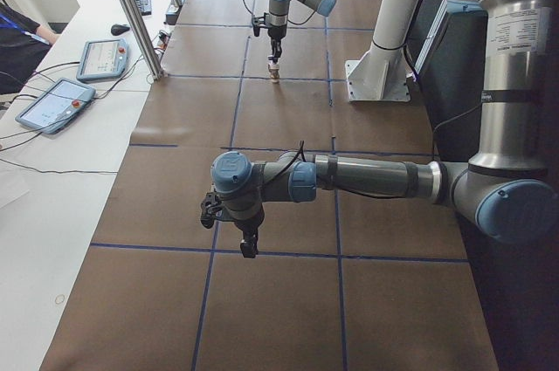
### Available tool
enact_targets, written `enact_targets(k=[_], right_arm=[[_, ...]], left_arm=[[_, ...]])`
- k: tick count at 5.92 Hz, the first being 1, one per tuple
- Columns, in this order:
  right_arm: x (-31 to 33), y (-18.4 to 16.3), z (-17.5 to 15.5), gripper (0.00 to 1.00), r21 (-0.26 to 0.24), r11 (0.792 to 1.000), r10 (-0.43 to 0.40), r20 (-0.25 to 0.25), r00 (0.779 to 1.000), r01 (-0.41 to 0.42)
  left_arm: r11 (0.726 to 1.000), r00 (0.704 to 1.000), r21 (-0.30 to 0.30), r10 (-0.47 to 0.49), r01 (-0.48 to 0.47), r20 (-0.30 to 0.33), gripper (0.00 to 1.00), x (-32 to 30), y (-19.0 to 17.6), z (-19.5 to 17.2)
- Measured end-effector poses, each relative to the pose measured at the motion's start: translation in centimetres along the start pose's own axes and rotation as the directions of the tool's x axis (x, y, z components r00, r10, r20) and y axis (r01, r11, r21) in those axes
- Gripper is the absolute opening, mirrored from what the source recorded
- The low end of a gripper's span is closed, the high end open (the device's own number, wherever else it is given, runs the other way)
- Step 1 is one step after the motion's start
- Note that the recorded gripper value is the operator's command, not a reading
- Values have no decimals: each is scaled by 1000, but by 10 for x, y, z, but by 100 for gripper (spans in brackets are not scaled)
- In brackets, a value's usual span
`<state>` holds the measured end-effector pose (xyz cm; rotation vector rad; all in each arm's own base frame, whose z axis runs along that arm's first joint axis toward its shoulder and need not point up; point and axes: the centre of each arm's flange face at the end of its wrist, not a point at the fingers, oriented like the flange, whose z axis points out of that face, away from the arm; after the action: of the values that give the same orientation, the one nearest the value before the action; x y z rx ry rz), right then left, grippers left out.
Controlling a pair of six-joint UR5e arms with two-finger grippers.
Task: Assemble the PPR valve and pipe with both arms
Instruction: 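Lower the chrome valve onto the white pipe piece's top with the right gripper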
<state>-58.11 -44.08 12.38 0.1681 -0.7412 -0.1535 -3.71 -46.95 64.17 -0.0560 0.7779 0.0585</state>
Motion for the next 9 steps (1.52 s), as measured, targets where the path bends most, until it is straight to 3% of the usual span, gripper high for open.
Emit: enact_targets(k=[2,3,4,5,9], right_arm=[[0,2,0,1,-6,1000,0,-7,1000,0],[-1,4,1,16,-8,1000,-1,-7,1000,1],[-4,5,2,72,-11,1000,-3,-6,1000,3],[-7,9,5,78,-14,1000,-5,-6,1000,5],[-12,13,5,79,-3,1000,-12,-6,1000,12]], left_arm=[[1000,1000,1,1,-1,0,100,0,0,0],[1000,1000,3,3,-3,0,100,1,-2,-1],[1000,1000,4,4,-4,1,100,2,-3,-2],[1000,1000,4,4,-4,1,100,2,-4,-2],[1000,1000,5,5,-5,2,100,2,-5,-3]])
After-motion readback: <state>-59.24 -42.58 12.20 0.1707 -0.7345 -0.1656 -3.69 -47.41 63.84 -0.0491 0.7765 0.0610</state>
